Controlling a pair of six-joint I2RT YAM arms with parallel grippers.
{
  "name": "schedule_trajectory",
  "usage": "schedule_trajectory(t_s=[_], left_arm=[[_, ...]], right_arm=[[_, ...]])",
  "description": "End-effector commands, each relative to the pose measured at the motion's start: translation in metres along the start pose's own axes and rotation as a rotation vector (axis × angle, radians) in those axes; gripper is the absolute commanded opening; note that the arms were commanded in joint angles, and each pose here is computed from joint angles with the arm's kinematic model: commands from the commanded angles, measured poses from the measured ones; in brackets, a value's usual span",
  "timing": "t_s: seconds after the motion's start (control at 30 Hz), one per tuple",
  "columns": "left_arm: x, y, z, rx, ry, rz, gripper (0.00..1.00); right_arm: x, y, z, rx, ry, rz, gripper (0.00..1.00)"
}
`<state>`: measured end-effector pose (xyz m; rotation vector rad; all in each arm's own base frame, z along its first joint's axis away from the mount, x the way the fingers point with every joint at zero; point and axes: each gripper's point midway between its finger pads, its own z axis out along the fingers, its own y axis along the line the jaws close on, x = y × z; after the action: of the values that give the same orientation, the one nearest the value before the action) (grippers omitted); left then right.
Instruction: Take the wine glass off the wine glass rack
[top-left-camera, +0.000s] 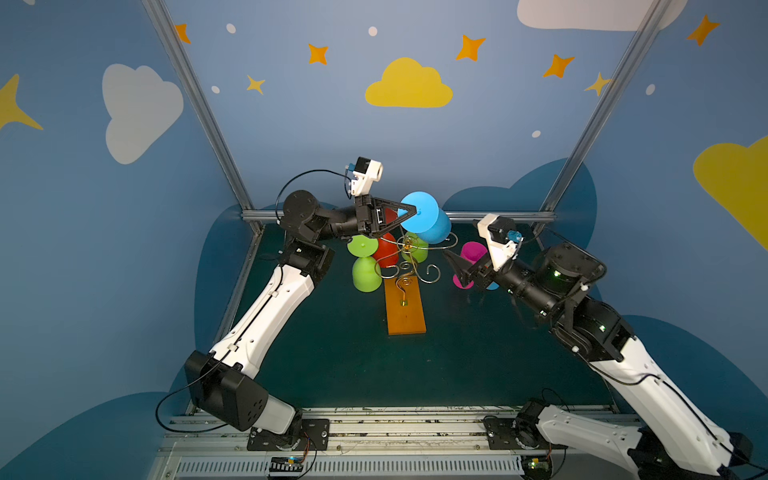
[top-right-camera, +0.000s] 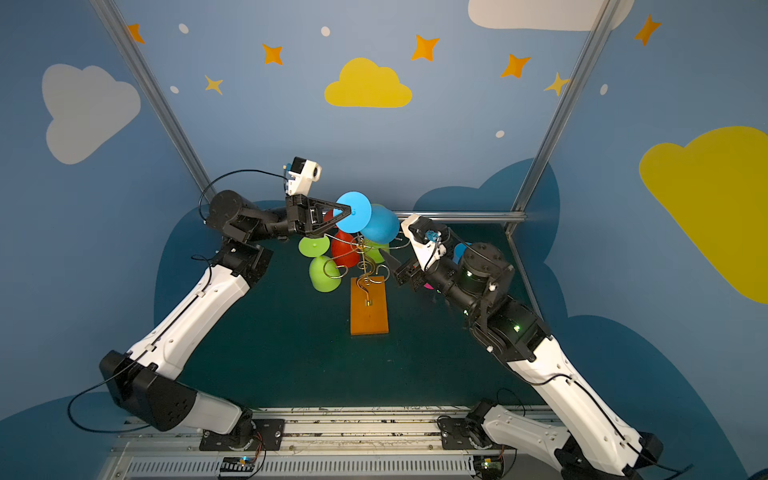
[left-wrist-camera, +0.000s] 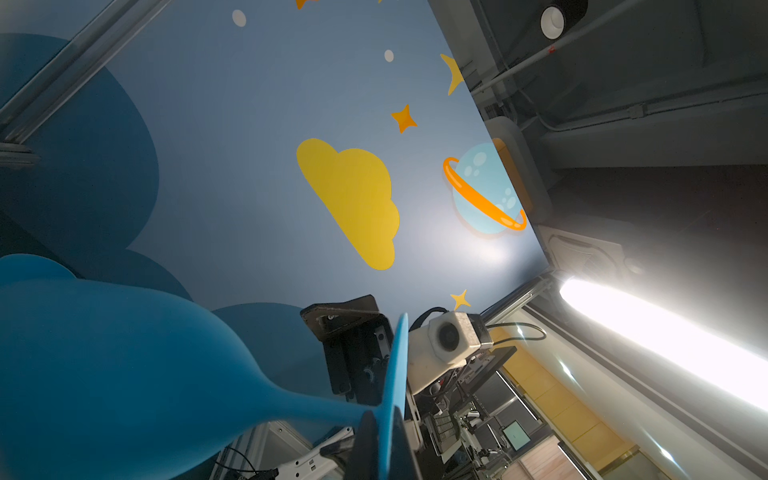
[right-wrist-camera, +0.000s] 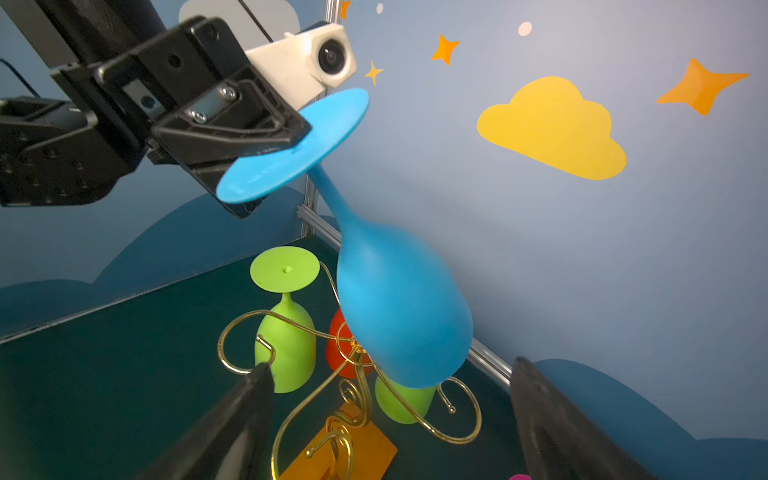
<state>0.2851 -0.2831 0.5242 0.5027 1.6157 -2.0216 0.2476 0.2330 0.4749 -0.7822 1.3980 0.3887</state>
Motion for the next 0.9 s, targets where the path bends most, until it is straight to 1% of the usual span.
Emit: schedule_trajectory(t_s=[0.0,0.1,0.23,0.43,0.7,0.87], left_arm=[[-0.003,-0.015,0.0,0.034,0.01,0.036,0.03],[-0.003,-0.014,-0.001,0.028,0.008,0.033,0.03],[-0.003,-0.015,-0.001,0.027,0.006,0.032,0.03],[-0.003,-0.014,-0.001,0.026,0.005,0.021,0.03],[-0.002,-0.013,-0.002,0.032,-0.009,-0.004,0.03],[-0.002,-0.014,-0.002,0.038,-0.013,-0.01,0.03]], right_arm=[[-0.014,0.002,0.004,-0.087,-0.066,-0.077,0.88],[-0.01,0.0,0.012,-0.132,-0.086,-0.073,0.88],[-0.002,-0.004,0.027,-0.155,-0.079,-0.086,0.88],[0.003,0.003,0.046,-0.222,-0.097,-0.101,0.88],[0.012,-0.006,0.07,-0.2,-0.07,-0.103,0.88],[0.015,-0.006,0.077,-0.2,-0.062,-0.092,0.86]])
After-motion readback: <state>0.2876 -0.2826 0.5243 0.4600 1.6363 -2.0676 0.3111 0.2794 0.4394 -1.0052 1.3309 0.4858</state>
